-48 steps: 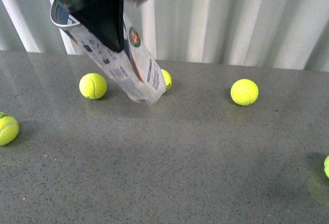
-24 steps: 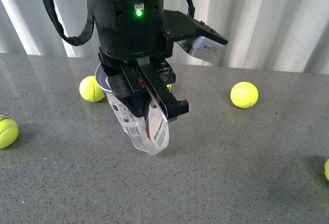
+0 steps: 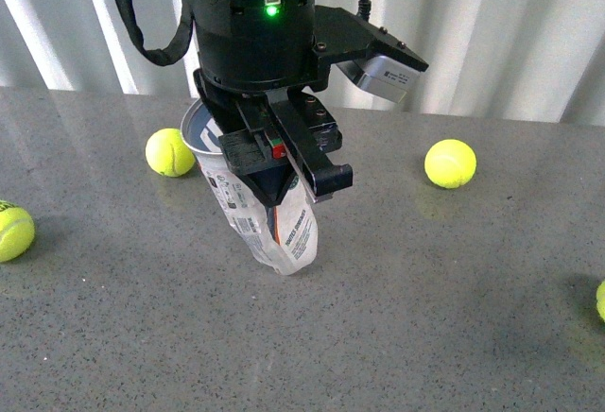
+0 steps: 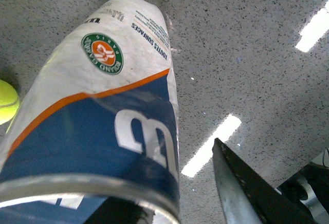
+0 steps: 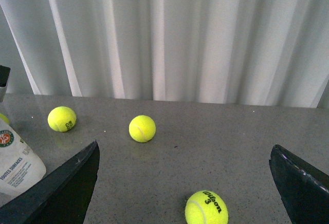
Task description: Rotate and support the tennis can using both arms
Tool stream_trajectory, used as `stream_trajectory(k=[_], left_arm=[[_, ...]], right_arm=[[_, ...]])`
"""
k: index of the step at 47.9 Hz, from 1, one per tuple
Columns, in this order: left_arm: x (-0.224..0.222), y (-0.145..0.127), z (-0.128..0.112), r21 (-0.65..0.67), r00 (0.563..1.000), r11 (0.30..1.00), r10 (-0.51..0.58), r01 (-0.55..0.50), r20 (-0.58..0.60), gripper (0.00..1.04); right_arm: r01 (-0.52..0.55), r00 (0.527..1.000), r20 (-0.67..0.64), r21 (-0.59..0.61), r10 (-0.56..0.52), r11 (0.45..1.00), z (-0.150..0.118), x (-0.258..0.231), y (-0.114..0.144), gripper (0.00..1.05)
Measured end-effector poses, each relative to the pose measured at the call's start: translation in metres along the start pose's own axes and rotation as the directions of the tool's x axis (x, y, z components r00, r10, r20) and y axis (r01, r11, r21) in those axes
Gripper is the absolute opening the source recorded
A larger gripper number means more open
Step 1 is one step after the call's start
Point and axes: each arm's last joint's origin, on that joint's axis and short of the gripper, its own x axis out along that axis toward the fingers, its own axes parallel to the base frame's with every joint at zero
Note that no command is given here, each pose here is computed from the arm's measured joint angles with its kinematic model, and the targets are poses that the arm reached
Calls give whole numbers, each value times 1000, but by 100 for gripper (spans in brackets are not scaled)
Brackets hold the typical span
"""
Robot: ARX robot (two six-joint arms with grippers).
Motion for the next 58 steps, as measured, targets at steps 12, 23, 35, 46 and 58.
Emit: stream_trajectory(k=[12, 23, 35, 46, 58], left_arm=[[-8, 3, 5, 7, 1000, 1000, 19, -19, 15, 70], [-12, 3, 9, 11, 999, 1000, 23, -23, 32, 98], [-19, 6, 9, -11, 996, 1000, 11, -10, 85, 98], [-78, 25, -17, -265, 913, 964, 91, 19, 397, 98], [-104, 41, -55, -618, 800, 784, 336, 55, 498, 98]], right_arm=[[0, 1000, 0, 0, 0, 1000, 0, 0, 0, 97], [0, 1000, 0, 0, 0, 1000, 0, 0, 0, 97], [1, 1000, 0, 0, -1, 1000, 0, 0, 0, 97], [0, 1000, 0, 0, 0, 1000, 0, 0, 0, 97], [0, 1000, 0, 0, 0, 1000, 0, 0, 0, 97]])
